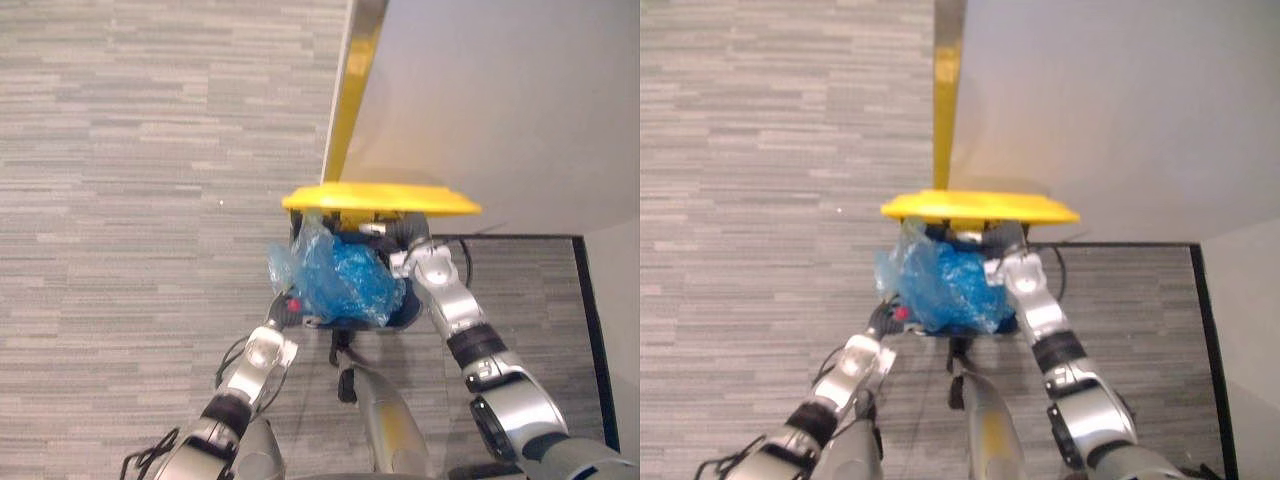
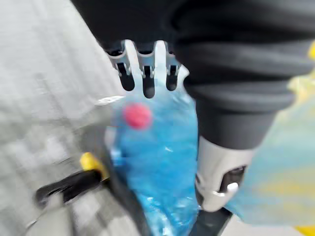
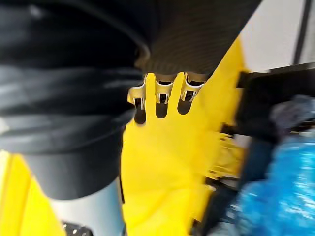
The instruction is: Gather rubbish on tea table into small bin, then transfer packed bag to large trash can.
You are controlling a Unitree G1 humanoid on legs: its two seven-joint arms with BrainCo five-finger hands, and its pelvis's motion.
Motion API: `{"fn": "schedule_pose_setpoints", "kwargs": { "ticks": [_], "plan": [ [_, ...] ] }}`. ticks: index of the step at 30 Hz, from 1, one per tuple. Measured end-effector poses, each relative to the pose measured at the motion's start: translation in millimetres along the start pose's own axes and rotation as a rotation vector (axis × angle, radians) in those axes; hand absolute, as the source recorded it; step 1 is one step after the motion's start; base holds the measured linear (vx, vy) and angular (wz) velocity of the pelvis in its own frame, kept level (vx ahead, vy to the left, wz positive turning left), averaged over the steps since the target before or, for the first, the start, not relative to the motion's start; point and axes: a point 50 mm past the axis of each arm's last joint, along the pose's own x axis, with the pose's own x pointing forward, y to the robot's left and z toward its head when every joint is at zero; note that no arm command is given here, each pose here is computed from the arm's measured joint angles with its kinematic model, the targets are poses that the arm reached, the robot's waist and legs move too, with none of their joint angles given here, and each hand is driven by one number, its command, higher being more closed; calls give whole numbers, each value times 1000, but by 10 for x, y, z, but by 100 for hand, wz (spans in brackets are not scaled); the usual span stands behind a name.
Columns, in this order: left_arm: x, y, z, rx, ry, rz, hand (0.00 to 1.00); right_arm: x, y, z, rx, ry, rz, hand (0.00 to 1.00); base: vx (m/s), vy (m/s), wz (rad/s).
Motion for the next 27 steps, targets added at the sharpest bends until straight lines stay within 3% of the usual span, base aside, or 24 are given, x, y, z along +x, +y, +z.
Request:
{"fn": "schedule_pose_setpoints", "kwargs": {
  "ticks": [7, 9, 13, 18, 21, 24, 27],
  "plan": [
    [-354, 137, -914, -45, 366, 29, 0, -360, -25, -662, 1, 211, 12, 0, -28, 125, -22],
    [-475, 151, -1099, -47, 447, 42, 0, -653, 7, -1008, 24, 326, 2, 0, -207, 134, -30],
    [-607, 137, -1243, -139, 501, 113, 0, -1031, 60, -1426, 41, 498, 0, 0, -277, 38, -37],
    [-708, 181, -1362, -190, 559, 184, 0, -1887, 27, -2115, 124, 876, -140, 0, -116, -143, -24],
    [-677, -131, -1356, -281, 583, 154, 0, -2195, -78, -2302, 136, 1035, -223, 0, -43, -74, -53],
    [-623, -274, -1307, -307, 583, 122, 0, -2319, -127, -2349, 155, 1082, -273, 0, -19, -34, -21],
    [-617, -220, -1308, -298, 582, 132, 0, -2318, -93, -2350, 172, 1083, -277, 0, -16, 8, -6]
  ]
}}
